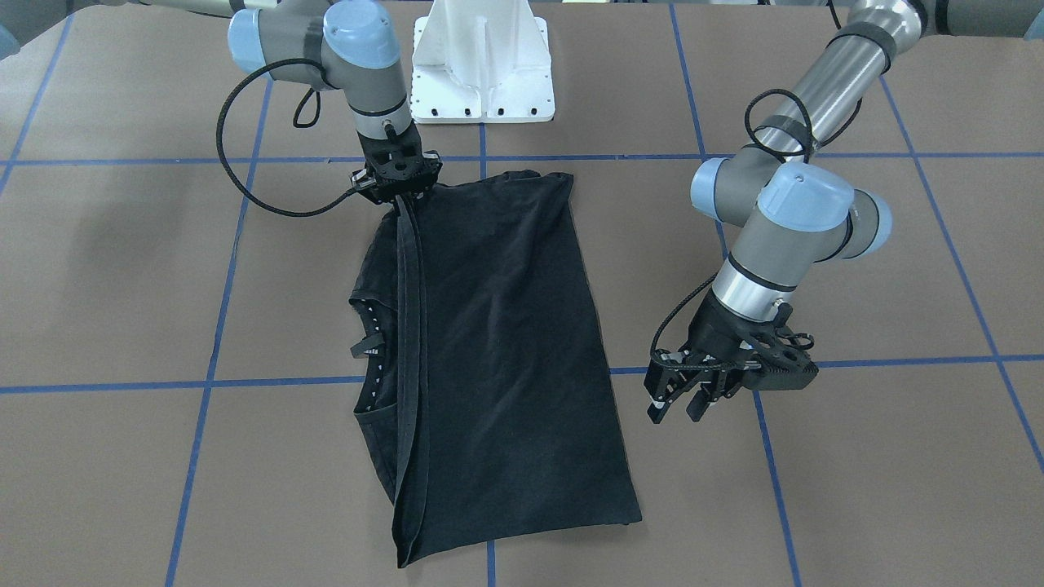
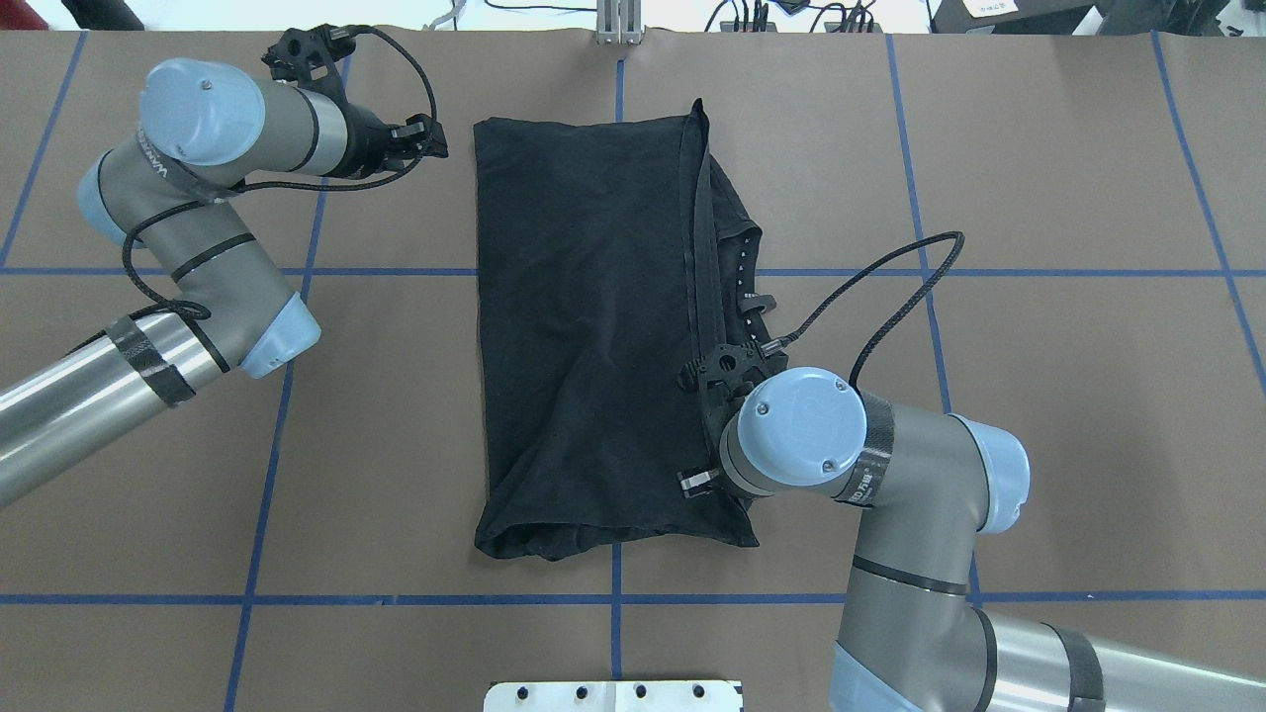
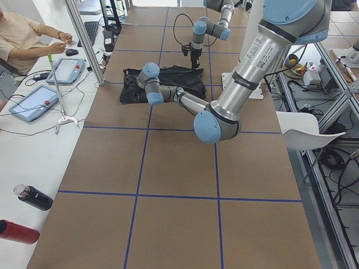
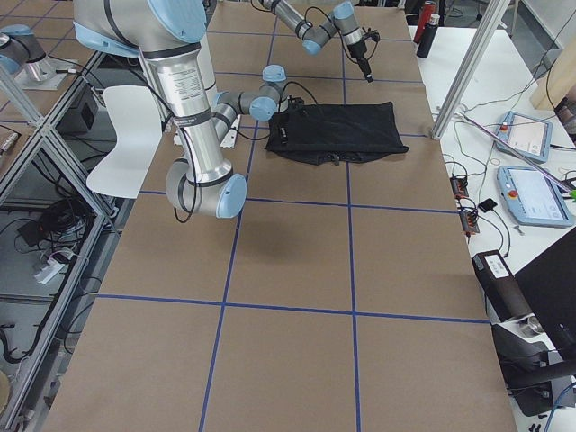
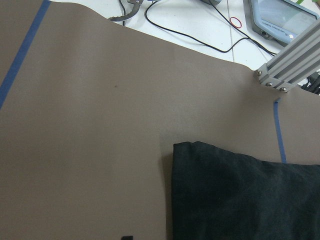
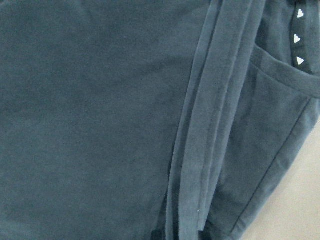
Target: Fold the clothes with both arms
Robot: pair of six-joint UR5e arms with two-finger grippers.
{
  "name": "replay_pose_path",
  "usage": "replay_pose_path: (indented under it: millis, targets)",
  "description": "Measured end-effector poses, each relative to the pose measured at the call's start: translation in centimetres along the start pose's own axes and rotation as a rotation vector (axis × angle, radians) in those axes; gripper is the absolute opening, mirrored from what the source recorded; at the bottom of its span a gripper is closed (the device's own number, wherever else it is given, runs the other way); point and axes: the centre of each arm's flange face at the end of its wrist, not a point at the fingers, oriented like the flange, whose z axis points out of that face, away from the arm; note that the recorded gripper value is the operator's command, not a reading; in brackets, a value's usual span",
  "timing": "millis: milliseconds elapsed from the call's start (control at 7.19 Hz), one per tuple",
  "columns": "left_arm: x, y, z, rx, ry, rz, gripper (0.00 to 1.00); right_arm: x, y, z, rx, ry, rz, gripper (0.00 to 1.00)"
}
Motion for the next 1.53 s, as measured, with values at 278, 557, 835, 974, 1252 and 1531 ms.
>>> replay_pose_path:
  millis: [278,557,835,974,1252,1531]
  targets:
    - [-0.1,0.0,0.0,-0.001,-0.001,-0.001,0.66,-0.6,0.7,0.8,0.008,0.022,-0.046,0.0]
    - [-0.1,0.0,0.0,-0.001,-0.001,-0.002,0.66,-0.7,0.9,1.0,0.008,0.035,-0.058,0.0]
    - [0.1,0.0,-0.2,0.0,0.004,-0.002,0.66,-0.2,0.5,0.7,0.012,0.037,-0.054,0.0]
    - [0.3,0.0,-0.5,0.001,0.011,-0.001,0.66,0.7,0.0,0.0,0.017,0.036,-0.052,0.0]
    - [0.4,0.2,-1.3,0.005,0.024,0.001,0.66,3.1,0.8,-0.5,0.023,0.052,-0.036,0.0]
    - [0.6,0.2,-1.8,0.007,0.032,0.002,0.66,2.7,3.3,0.7,0.018,0.073,0.049,0.0]
